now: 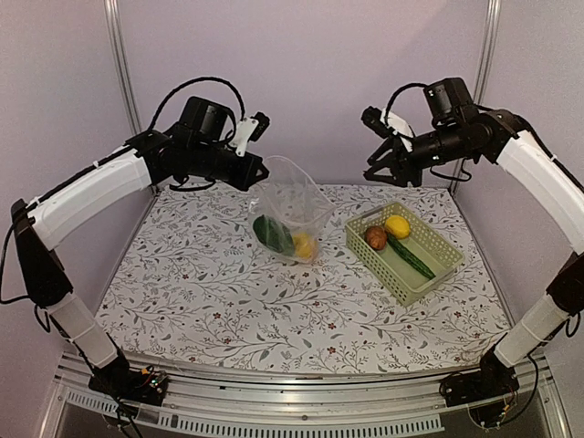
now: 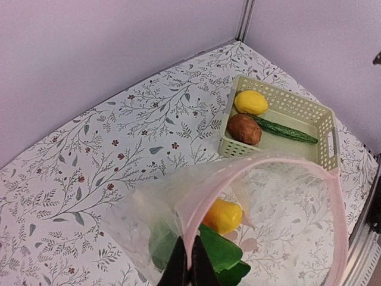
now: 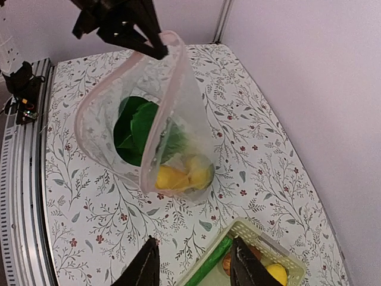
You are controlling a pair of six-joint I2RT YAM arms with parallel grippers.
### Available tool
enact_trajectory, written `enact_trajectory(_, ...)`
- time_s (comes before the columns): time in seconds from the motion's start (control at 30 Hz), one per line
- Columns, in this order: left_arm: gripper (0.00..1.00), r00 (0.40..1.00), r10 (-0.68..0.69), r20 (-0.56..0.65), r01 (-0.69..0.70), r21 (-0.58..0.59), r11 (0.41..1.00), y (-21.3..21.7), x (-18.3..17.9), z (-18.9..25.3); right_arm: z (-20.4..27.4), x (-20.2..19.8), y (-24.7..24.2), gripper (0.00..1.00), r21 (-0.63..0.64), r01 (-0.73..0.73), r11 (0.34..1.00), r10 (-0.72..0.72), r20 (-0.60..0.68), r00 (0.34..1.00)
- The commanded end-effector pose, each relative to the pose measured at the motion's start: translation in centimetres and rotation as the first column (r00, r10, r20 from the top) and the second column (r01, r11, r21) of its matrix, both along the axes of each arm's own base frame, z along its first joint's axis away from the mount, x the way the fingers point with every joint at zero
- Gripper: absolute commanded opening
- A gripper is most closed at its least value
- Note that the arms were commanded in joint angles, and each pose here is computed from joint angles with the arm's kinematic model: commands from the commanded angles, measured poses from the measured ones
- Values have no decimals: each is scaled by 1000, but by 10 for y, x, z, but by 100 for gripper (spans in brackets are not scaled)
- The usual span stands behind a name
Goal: Place the food in the zip-top bag and seal the zipper
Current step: Adjust the zipper food storage bag at the center of the board, then pick up the fake vegetable from the bin.
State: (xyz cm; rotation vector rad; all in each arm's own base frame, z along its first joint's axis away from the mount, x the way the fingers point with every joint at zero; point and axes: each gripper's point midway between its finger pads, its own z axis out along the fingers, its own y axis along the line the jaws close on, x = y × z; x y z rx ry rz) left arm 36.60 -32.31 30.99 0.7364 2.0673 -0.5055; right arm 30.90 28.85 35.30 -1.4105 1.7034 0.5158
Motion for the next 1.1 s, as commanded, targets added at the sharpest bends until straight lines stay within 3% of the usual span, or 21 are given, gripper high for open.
enact_trajectory(0.0,0,996,24,81,-22,-32,999,13,-5,12,-13,25,-55,40,76,141,987,-129,-141,982)
enact_trajectory(0.2,0,993,76,87,-79,39,996,28,-3,-20,-105,79,-104,42,-67,402,913,-406,-232,884)
enact_trajectory(0.33,0,992,79,102,-80,11,997,29,-7,-21,-161,94,-111,48,-175,443,879,-476,-299,827)
enact_trajectory(0.4,0,992,78,101,-80,13,997,29,-7,-24,-181,100,-111,56,-203,450,870,-493,-331,804)
enact_trajectory(0.63,0,993,68,93,-70,16,997,27,-9,-28,-219,123,-108,73,-259,483,837,-548,-393,738)
enact_trajectory(0.8,0,993,71,98,-73,15,997,29,-9,-28,-239,140,-106,80,-294,495,818,-576,-418,703)
enact_trajectory(1.07,0,993,68,96,-70,18,997,28,-10,-30,-278,151,-105,82,-363,505,783,-622,-454,637)
